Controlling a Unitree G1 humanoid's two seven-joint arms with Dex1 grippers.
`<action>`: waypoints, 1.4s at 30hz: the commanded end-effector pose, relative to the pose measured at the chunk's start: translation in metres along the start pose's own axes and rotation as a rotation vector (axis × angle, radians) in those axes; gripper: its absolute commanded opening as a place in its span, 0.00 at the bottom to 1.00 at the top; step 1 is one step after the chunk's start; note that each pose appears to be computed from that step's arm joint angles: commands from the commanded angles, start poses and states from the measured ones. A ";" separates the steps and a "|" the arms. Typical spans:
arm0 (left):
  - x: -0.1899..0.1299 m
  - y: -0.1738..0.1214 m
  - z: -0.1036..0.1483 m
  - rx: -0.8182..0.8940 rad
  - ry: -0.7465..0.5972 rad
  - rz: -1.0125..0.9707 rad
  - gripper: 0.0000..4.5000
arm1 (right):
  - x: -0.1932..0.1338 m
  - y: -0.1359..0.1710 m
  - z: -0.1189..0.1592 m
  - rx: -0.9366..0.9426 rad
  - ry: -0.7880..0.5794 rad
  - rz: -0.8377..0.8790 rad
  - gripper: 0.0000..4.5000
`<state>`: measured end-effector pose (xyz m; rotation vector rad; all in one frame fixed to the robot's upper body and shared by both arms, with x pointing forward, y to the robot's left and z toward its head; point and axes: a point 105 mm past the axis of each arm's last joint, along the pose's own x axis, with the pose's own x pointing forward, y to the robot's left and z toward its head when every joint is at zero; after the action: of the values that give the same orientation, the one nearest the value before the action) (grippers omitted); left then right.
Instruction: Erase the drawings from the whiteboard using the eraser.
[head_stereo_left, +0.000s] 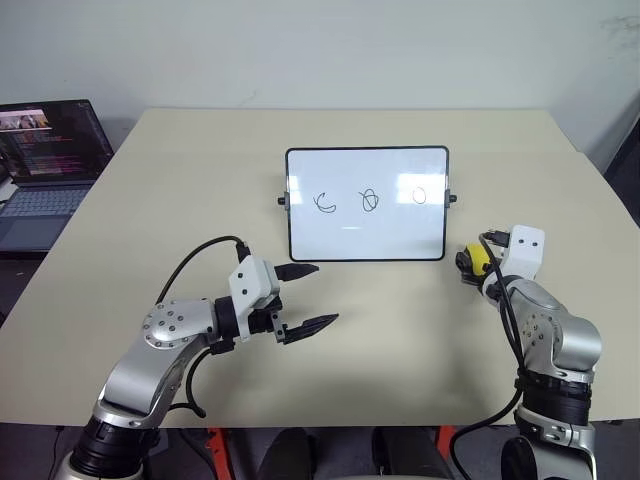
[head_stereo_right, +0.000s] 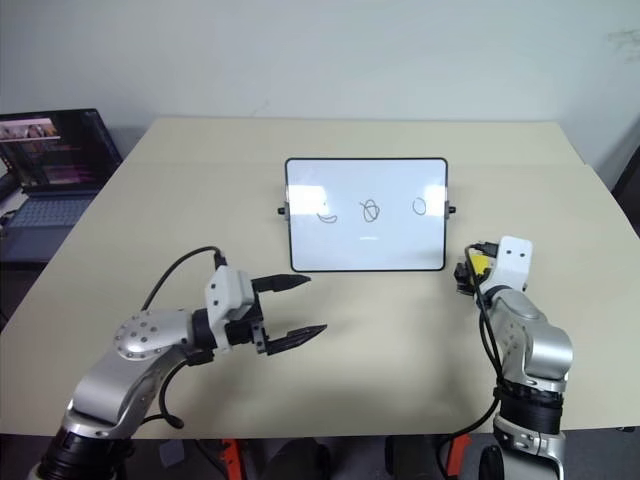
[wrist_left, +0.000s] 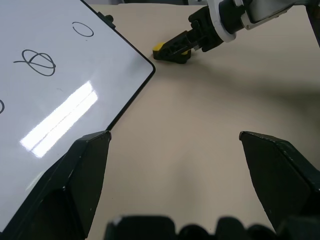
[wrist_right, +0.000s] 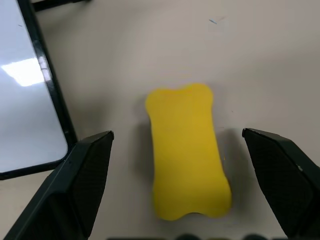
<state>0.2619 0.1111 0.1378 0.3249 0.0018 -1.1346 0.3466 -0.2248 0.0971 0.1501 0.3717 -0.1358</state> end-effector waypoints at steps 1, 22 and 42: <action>0.001 -0.002 0.013 0.037 -0.036 -0.012 1.00 | -0.003 -0.007 0.009 -0.009 -0.046 -0.026 1.00; 0.001 0.005 0.017 0.050 -0.040 0.004 1.00 | -0.002 -0.011 0.004 -0.008 -0.042 -0.046 0.31; -0.002 0.035 0.009 0.052 -0.027 0.188 1.00 | -0.010 0.022 0.055 -0.179 -0.266 0.118 0.31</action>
<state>0.2821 0.1187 0.1444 0.3278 -0.0277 -1.0199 0.3559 -0.2221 0.1225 0.0265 0.2397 -0.0649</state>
